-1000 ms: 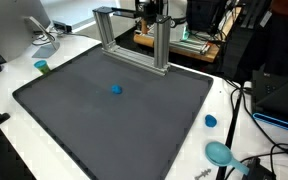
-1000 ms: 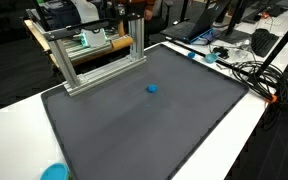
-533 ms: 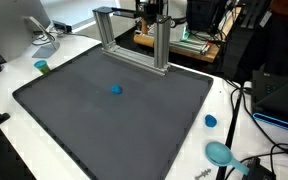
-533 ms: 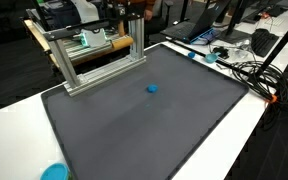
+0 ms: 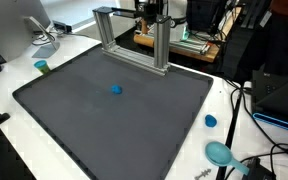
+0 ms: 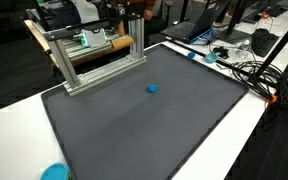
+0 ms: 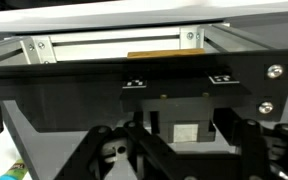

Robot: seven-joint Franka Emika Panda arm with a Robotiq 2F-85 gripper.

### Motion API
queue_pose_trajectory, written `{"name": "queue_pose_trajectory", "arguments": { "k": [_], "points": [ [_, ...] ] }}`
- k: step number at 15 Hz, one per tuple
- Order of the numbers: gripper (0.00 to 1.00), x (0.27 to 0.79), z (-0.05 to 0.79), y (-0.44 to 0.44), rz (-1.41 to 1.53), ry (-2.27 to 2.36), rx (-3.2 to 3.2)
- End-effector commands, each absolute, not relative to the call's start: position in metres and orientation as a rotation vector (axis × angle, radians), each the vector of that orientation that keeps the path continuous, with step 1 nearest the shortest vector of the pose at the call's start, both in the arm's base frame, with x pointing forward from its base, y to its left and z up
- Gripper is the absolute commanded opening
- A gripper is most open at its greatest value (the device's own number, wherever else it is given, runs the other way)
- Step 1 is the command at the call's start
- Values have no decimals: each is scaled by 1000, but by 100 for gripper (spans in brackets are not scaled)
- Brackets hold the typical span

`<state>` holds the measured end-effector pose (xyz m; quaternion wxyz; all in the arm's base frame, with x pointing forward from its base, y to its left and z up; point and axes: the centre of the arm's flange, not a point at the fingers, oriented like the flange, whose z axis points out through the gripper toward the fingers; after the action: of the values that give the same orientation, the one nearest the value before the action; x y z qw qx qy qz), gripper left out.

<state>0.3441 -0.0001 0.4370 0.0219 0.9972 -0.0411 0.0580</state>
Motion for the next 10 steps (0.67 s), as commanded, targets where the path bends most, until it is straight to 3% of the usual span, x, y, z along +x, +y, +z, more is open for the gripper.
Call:
{"name": "queue_pose_trajectory", "arguments": {
  "k": [1,5,10],
  "points": [
    [69,335,442,0,178,-123,3063],
    [67,328,442,2,194,-121,3063],
    [73,321,440,4,202,-119,3064]
  ]
}}
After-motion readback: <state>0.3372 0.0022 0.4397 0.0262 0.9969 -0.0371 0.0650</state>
